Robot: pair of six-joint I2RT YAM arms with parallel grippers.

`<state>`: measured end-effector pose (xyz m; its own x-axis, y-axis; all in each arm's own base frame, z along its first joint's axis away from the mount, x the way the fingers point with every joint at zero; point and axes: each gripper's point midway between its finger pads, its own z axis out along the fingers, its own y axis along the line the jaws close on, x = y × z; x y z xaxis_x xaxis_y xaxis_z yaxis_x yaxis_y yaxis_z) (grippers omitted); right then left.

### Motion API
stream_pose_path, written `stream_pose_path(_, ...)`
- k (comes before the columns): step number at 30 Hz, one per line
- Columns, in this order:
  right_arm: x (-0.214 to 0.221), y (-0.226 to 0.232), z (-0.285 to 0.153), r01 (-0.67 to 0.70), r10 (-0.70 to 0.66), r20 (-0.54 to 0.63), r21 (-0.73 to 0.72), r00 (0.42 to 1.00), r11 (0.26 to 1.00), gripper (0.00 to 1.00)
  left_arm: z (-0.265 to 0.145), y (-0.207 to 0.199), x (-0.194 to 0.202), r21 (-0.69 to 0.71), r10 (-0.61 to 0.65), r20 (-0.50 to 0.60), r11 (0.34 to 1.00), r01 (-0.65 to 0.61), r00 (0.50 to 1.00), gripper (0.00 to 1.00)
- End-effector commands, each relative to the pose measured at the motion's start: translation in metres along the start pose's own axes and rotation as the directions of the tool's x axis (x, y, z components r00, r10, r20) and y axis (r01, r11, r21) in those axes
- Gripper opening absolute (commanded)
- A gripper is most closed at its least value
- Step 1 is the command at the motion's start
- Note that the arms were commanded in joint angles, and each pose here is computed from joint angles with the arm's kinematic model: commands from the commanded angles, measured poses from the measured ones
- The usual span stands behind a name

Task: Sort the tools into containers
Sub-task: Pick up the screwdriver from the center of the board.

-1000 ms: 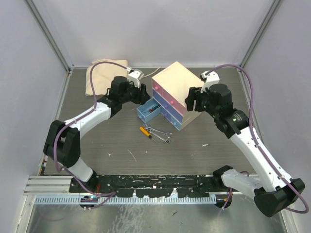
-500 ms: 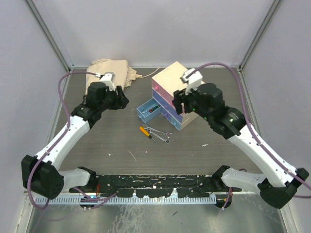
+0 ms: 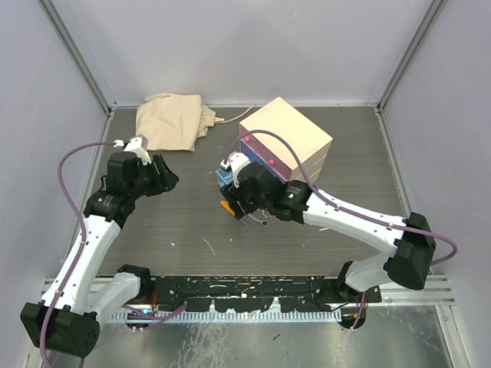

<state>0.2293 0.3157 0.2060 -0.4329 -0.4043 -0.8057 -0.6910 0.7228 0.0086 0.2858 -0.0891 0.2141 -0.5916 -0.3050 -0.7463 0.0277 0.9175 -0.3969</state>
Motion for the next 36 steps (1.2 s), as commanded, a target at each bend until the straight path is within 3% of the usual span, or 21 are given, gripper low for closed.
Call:
stream_pose_path(1, 0.025, 0.023, 0.031, -0.125, 0.12, -0.077, -0.065, 0.99, 0.99, 0.67, -0.007, -0.002, 0.013, 0.042, 0.006, -0.015, 0.999, -0.005, 1.0, 0.58)
stream_pose_path(6, 0.067, 0.019, 0.062, -0.188, 0.177, -0.176, -0.05, 0.968, 0.981, 0.65, -0.009, -0.009, 0.013, 0.088, 0.041, -0.014, 0.995, -0.04, 0.999, 0.61)
stream_pose_path(20, 0.112, 0.001, 0.102, -0.184, 0.167, -0.28, -0.038, 0.945, 0.982, 0.5, -0.01, -0.01, 0.011, 0.108, 0.125, -0.003, 0.986, -0.124, 0.992, 0.62)
stream_pose_path(36, 0.145, -0.012, 0.113, -0.148, 0.153, -0.355, 0.042, 0.922, 0.988, 0.38, -0.008, -0.007, 0.01, 0.095, 0.129, -0.006, 0.987, -0.128, 0.992, 0.62)
